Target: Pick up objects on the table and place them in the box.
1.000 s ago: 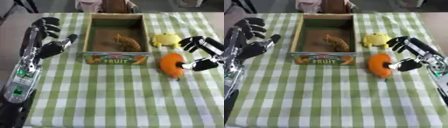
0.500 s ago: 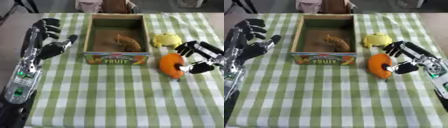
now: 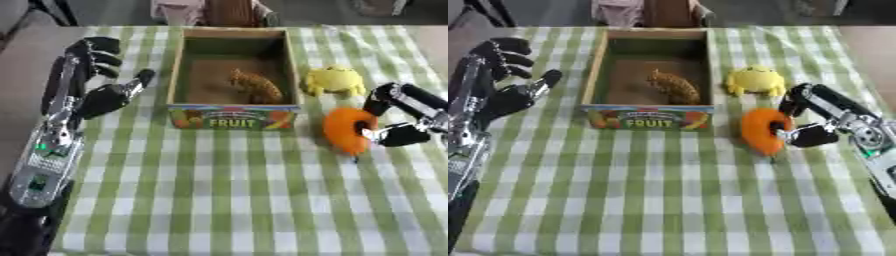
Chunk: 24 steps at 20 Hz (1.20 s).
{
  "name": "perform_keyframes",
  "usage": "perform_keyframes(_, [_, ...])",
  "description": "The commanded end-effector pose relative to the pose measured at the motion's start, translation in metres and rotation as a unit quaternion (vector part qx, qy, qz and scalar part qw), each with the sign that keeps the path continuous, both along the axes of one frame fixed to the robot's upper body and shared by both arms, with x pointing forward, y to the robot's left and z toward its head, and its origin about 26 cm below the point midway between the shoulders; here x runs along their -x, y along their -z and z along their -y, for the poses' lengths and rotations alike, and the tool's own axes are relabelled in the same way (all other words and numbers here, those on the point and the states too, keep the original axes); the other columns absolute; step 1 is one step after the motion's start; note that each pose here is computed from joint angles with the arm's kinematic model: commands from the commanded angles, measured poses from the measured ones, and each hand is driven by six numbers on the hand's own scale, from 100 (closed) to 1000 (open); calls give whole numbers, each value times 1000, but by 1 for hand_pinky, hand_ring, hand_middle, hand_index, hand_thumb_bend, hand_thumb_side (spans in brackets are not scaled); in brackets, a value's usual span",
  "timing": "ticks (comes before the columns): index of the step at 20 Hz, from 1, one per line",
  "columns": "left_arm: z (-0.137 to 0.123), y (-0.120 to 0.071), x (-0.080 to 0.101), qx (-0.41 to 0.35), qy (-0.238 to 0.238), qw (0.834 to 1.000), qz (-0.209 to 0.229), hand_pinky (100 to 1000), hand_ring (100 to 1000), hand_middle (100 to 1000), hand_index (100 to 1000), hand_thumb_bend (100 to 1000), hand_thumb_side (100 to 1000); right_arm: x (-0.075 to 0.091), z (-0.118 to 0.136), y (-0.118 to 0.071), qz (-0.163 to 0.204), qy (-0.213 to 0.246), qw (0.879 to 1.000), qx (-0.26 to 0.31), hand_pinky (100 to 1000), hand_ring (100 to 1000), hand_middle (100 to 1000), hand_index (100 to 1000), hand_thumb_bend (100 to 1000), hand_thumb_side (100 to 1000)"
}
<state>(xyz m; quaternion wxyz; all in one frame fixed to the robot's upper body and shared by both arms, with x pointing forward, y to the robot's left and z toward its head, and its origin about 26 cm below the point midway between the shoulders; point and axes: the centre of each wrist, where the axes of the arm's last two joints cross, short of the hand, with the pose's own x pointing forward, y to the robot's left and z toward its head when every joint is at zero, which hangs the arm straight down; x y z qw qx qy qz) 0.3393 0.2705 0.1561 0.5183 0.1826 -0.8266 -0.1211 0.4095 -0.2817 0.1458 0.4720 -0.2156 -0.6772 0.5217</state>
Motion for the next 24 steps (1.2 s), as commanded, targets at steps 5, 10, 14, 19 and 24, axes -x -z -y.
perform_keyframes(5, [-2, -9, 2, -2, 1, 1000, 14, 568, 618, 609, 699, 650, 197, 3, 8, -35, 87, 29, 996, -13, 611, 590, 503, 213, 173, 100])
perform_keyframes(10, [-2, -9, 2, -2, 1, 1000, 13, 568, 618, 610, 698, 643, 197, 11, 5, -77, 145, 14, 989, -34, 614, 591, 502, 220, 183, 100])
perform_keyframes(14, [-1, -8, 2, -2, 3, 1000, 12, 568, 619, 611, 698, 641, 196, 14, -6, -113, 186, -5, 982, -34, 620, 596, 509, 229, 182, 100])
perform_keyframes(19, [1, -7, 2, 0, 7, 1000, 12, 568, 618, 610, 698, 645, 196, 3, -23, -130, 200, -17, 979, -27, 621, 594, 511, 232, 180, 100])
perform_keyframes(24, [5, -8, 2, 4, 14, 1000, 14, 567, 617, 609, 697, 647, 195, -13, -45, -135, 204, -31, 978, -18, 623, 595, 514, 236, 179, 100])
